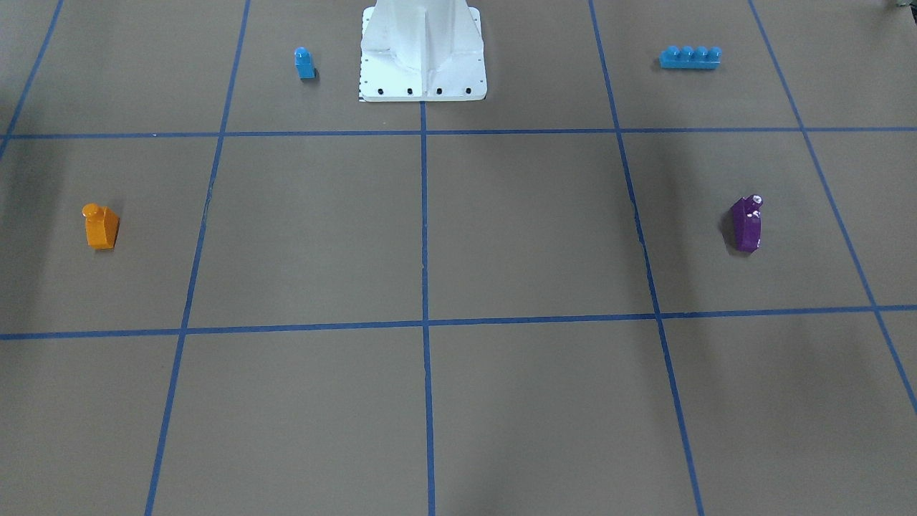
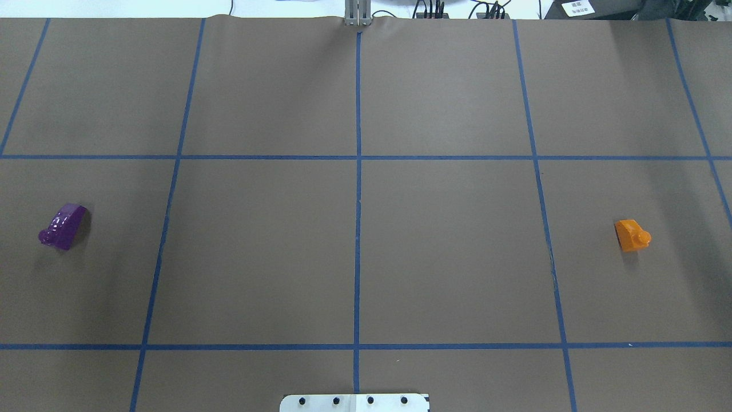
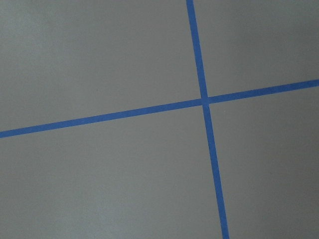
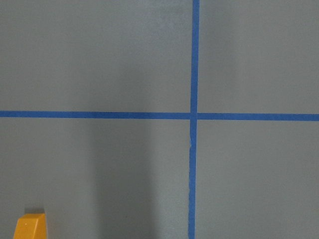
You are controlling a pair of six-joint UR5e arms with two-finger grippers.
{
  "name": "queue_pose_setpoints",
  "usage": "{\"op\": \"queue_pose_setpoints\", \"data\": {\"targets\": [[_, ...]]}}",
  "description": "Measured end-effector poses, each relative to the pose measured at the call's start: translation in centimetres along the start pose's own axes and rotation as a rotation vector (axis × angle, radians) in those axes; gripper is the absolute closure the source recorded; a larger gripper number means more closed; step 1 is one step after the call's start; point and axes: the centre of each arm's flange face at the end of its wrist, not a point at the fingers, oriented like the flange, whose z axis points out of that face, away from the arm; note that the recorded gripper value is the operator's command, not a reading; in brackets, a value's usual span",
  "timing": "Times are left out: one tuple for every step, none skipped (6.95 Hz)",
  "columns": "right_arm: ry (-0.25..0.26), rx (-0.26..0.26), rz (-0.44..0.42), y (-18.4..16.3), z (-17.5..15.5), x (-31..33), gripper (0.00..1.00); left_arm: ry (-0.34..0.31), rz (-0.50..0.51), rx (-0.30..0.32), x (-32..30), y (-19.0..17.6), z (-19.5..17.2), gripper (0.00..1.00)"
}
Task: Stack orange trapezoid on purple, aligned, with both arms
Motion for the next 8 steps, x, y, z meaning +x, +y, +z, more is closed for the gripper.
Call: {"op": "queue_pose_setpoints", "data": {"targets": [[0.001,0.0,0.001,0.0,0.0,0.0,0.0,0.0,0.003,0.003,0.1,-0.1,-0.2,0.0],[0.001,0.003,0.001,-0.1,-0.1,-0.1,0.0,-0.003,0.016,0.019,0.8,-0.5,-1.0,0.0],[0.001,0.006,0.003,-0.2,-0.3,-0.2,0.0,-0.01,0.049,0.047,2.4,-1.2,-2.4,0.0],[0.0,0.01,0.004,-0.3,-0.5,-0.5,0.0,-0.015,0.107,0.072,5.2,-2.3,-3.1,0.0],[-0.002,0.013,0.002,-0.5,-0.6,-0.6,0.0,-0.01,0.146,0.097,8.5,-3.3,-3.4,0.0],[-0.002,0.016,-0.001,-0.6,-0.8,-0.8,0.0,0.033,0.113,0.117,11.8,-3.7,-3.8,0.0],[-0.002,0.021,-0.006,-0.7,-1.0,-1.1,0.0,0.103,0.045,0.116,15.2,-3.8,-3.3,0.0],[-0.003,0.026,-0.013,-0.9,-1.2,-1.4,0.0,0.147,-0.007,0.121,17.9,-2.6,-1.4,0.0]]}}
